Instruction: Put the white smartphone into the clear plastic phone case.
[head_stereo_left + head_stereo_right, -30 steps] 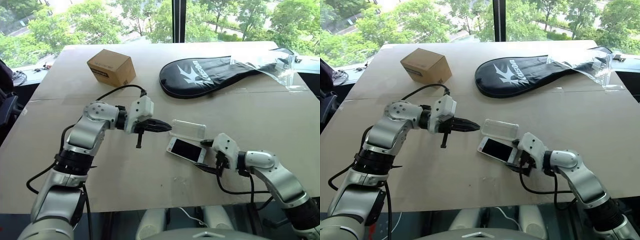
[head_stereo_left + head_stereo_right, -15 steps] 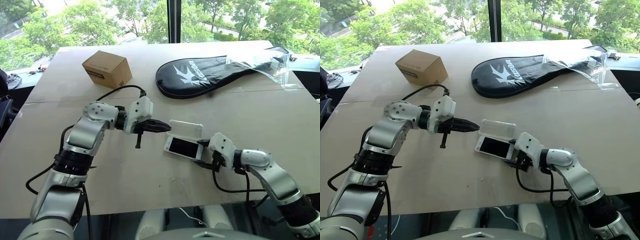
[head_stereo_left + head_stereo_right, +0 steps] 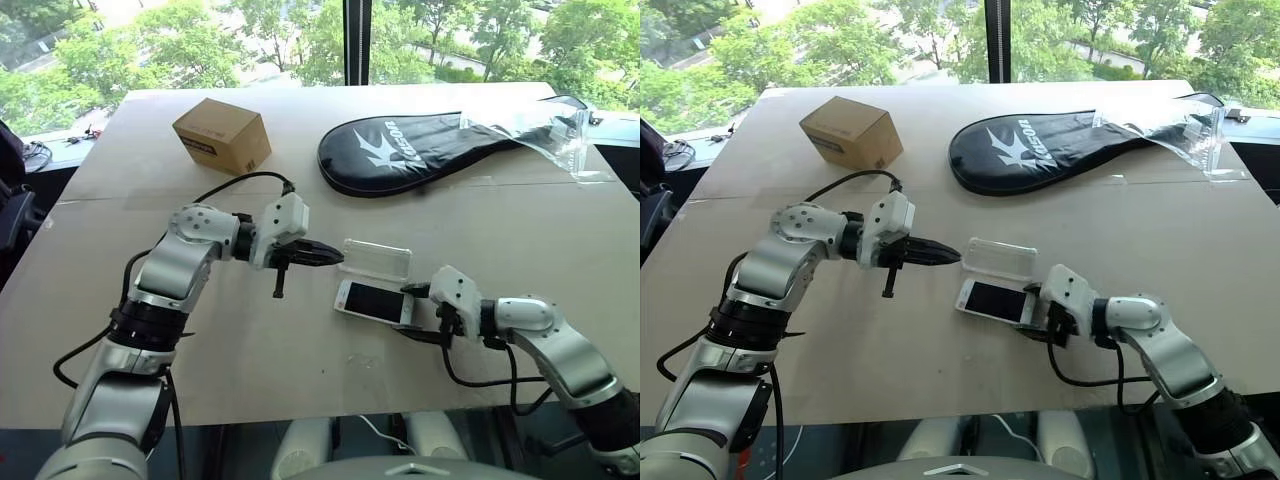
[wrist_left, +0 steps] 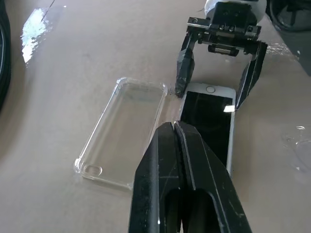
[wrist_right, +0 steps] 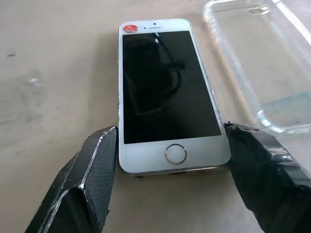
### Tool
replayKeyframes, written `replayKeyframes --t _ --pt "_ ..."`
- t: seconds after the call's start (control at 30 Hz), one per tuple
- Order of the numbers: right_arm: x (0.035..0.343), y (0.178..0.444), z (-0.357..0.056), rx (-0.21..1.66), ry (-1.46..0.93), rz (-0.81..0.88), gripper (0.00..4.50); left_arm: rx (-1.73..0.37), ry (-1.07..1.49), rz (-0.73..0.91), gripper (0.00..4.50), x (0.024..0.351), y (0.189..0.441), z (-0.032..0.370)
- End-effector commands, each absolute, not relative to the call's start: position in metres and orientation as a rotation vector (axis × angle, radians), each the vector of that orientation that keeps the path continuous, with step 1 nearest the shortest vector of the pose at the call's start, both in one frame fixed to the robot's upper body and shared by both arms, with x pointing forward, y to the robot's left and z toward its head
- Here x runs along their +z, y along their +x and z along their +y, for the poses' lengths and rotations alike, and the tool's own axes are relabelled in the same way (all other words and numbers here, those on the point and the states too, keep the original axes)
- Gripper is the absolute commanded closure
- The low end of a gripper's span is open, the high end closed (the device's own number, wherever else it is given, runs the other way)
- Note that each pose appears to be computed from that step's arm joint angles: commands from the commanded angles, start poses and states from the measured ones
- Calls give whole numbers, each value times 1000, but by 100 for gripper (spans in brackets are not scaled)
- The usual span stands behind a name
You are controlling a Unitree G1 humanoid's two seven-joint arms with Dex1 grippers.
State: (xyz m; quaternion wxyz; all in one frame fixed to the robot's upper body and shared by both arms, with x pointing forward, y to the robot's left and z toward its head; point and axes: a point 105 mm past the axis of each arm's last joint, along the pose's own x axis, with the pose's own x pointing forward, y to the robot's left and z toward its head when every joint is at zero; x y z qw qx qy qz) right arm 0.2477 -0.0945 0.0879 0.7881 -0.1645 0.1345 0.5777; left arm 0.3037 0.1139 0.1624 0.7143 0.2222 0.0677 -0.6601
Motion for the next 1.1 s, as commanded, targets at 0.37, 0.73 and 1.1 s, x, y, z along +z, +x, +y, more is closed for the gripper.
replayKeyframes --t 0.37,0.73,1.1 --pt "134 295 -140 1067 -526 208 151 -1370 482 6 450 190 324 107" --pt "118 322 -123 1144 -603 246 151 -1390 494 50 450 142 340 75" --pt "115 324 -117 1221 -656 243 151 -1373 493 163 450 105 341 74"
